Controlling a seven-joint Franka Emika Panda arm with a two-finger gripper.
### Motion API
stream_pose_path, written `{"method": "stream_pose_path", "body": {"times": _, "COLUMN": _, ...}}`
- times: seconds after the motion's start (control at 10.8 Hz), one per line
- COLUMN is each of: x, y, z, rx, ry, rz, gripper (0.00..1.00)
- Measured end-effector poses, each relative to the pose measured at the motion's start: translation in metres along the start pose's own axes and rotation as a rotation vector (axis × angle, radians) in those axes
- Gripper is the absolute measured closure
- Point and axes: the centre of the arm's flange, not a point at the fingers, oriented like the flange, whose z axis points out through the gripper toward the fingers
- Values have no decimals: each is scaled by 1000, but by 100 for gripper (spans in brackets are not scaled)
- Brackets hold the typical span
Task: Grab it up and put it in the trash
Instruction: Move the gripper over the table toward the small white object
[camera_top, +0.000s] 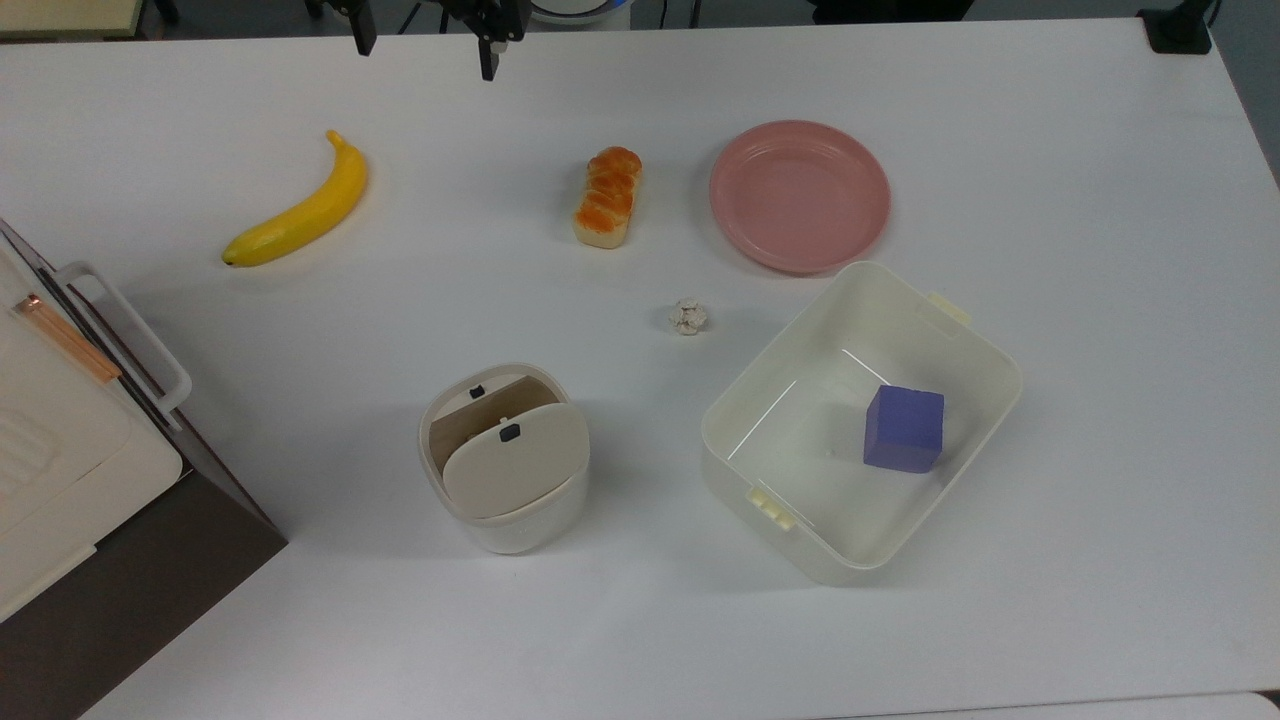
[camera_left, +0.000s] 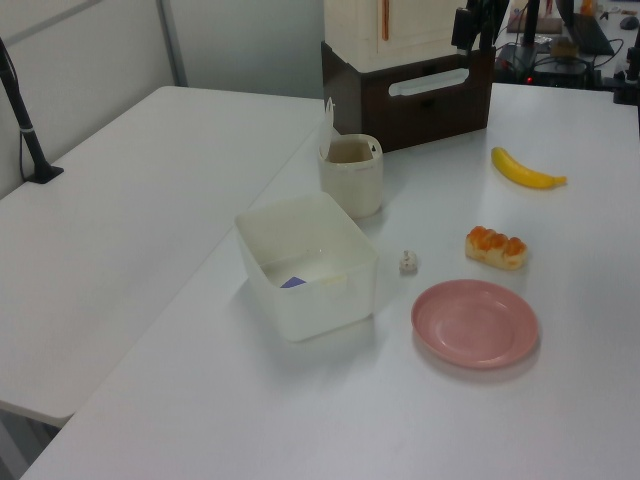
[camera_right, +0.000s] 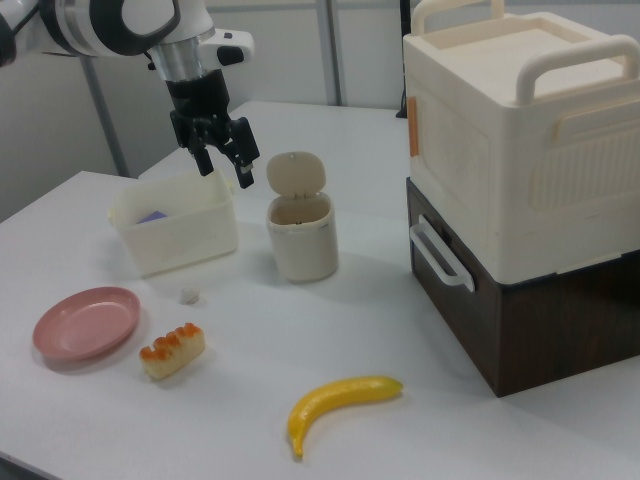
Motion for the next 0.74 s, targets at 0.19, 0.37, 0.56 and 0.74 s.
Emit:
{"method": "stream_pose_path", "body": {"times": 0.19, "x": 1, "y": 0, "z": 1, "rx": 1, "ry": 8, "rz": -6, "gripper": 0}}
{"method": "stream_pose_path", "body": {"times": 0.37, "x": 3, "y": 0, "z": 3, "rx": 7, "ry": 20, "rz": -32, "gripper": 0}}
{"method": "stream_pose_path", "body": {"times": 0.56, "x": 3, "y": 1, "z": 3, "rx": 8, "ry": 20, "rz": -42, "gripper": 0}}
{"method": "stream_pose_path", "body": {"times": 0.74, "x": 3, "y": 0, "z": 4, "rx": 10, "ry": 17, "rz": -48, "gripper": 0}}
